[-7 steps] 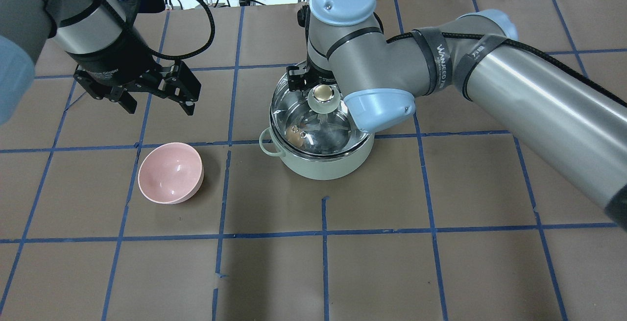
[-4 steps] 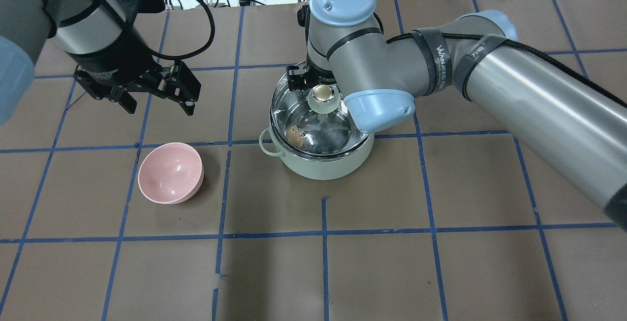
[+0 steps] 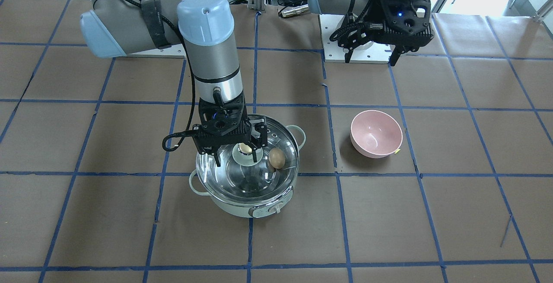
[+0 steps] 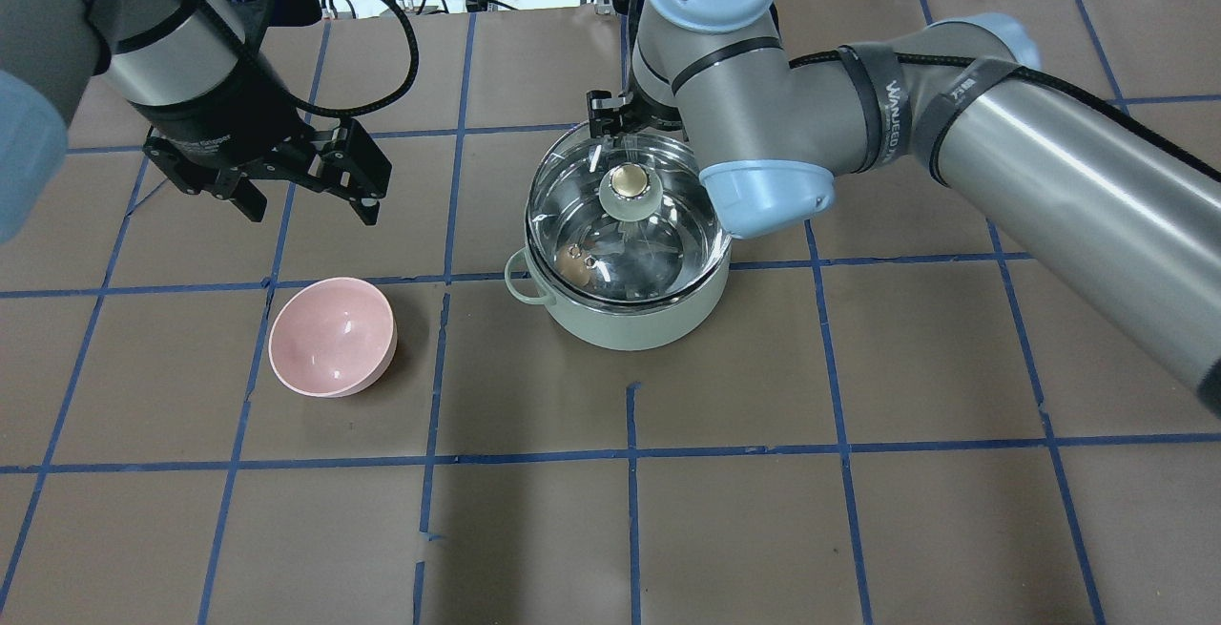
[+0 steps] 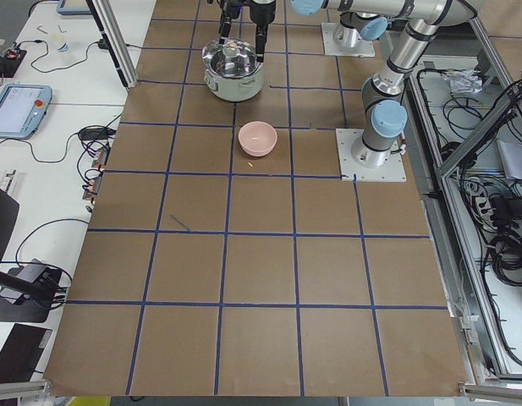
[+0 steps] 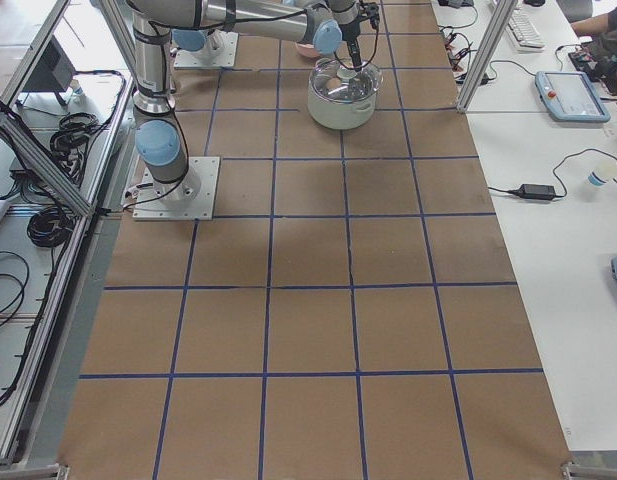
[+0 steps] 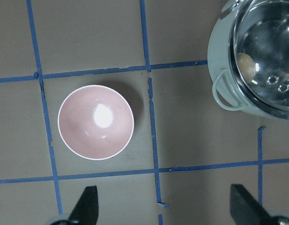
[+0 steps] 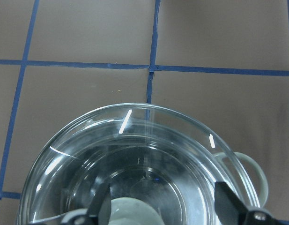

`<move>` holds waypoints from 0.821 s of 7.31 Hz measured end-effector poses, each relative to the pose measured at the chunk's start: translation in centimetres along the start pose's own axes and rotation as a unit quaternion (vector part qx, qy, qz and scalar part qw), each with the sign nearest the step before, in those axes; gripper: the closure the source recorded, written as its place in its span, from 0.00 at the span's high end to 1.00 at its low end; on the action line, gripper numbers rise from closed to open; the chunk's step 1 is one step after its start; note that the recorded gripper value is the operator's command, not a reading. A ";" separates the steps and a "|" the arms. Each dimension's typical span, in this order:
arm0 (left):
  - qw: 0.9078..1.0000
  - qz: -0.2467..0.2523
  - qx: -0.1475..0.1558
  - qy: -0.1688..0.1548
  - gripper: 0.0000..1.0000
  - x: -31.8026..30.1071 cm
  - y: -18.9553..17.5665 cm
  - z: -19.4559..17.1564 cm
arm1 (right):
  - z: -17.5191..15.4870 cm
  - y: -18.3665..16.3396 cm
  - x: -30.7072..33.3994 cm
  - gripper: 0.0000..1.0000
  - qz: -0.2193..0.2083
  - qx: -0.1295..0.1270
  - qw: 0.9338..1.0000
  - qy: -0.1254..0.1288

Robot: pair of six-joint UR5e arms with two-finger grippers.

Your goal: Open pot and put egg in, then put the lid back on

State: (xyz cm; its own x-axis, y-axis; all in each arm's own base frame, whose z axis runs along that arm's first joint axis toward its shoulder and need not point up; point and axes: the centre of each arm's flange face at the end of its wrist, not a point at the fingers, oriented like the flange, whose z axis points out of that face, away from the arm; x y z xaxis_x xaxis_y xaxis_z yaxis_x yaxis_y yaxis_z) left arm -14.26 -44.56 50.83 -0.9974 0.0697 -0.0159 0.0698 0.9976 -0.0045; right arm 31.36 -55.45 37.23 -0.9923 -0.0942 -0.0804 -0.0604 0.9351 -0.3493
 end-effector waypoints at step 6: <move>1.000 0.000 0.000 0.000 1.00 0.0 0.0 0.0 | -11.6 0.0 14.1 1.00 0.066 -0.064 0.995 0.047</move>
State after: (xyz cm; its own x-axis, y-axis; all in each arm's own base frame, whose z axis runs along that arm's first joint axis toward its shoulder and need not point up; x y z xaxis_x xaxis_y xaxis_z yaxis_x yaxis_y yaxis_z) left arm -14.26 -44.56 50.83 -0.9974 0.0697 -0.0159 0.0698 0.9975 -0.0048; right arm 16.15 -52.85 46.93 -0.9978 0.0591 -0.0289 0.0641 0.9734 -0.2202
